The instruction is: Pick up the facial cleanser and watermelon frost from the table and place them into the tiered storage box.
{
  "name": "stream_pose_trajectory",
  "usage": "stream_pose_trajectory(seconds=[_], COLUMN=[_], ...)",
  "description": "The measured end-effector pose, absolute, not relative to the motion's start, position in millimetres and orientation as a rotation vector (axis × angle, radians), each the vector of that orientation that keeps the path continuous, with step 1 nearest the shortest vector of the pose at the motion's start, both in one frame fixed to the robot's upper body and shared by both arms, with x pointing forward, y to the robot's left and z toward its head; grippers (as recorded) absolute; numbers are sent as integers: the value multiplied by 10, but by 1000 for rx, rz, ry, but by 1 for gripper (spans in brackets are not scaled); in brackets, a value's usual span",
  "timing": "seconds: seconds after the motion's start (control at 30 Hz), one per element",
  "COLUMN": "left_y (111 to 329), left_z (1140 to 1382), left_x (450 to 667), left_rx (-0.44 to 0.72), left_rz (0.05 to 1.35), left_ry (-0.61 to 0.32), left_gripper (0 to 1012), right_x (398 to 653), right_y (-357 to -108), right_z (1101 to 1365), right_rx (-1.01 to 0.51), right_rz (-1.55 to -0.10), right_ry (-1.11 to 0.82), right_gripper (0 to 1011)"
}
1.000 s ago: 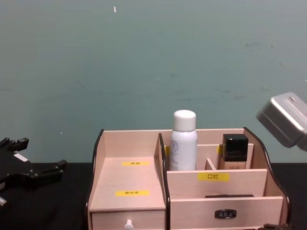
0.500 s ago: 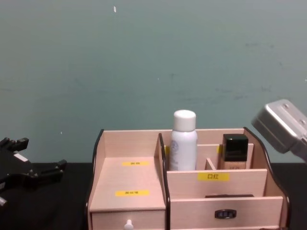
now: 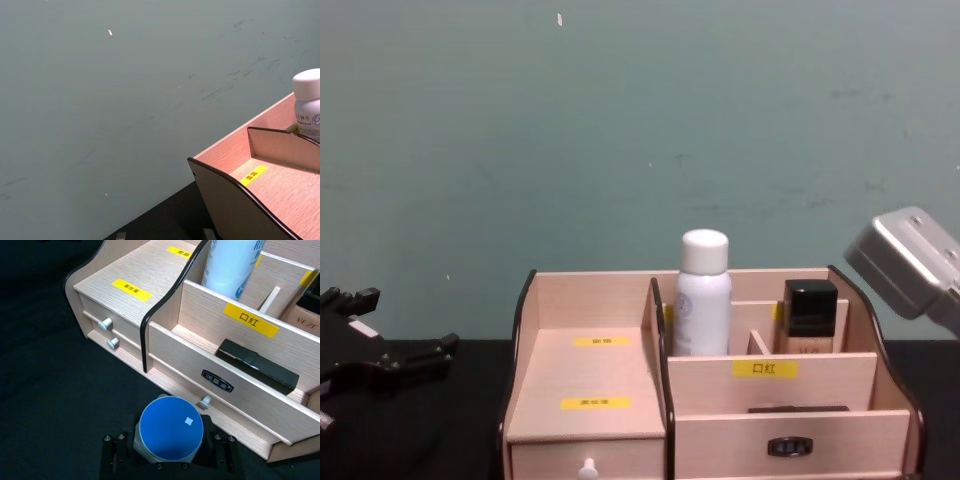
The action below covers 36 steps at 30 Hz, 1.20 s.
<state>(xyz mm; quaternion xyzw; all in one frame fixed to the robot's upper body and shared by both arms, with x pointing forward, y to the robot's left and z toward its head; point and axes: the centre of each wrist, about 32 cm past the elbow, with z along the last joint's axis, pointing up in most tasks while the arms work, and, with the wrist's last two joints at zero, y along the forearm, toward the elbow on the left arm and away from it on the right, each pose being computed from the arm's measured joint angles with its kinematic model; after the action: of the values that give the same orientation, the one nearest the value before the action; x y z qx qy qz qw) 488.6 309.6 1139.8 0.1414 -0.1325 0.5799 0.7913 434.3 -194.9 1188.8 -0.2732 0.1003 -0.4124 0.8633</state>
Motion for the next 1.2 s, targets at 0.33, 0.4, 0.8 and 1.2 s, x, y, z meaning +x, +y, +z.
stream_pose_trajectory(seconds=[0.33, 0.4, 0.8, 1.2], left_y=[3097, 3097, 3097, 3097], left_z=[11398, 11398, 11398, 11398], left_x=[4886, 4886, 4886, 4886], left_rx=[304, 304, 304, 304], left_rz=[1248, 1248, 1248, 1248], left_ry=[-285, -285, -285, -285], left_gripper=[1001, 1001, 1001, 1001], right_x=[4340, 4340, 4338, 4333], right_y=[-1949, -1949, -1965, -1974], right_z=[11889, 11890, 11893, 12130], right_rx=[-573, -573, -570, -525], right_rz=[-866, -866, -866, -821], right_ry=[210, 210, 214, 169], right_gripper=[731, 731, 731, 731])
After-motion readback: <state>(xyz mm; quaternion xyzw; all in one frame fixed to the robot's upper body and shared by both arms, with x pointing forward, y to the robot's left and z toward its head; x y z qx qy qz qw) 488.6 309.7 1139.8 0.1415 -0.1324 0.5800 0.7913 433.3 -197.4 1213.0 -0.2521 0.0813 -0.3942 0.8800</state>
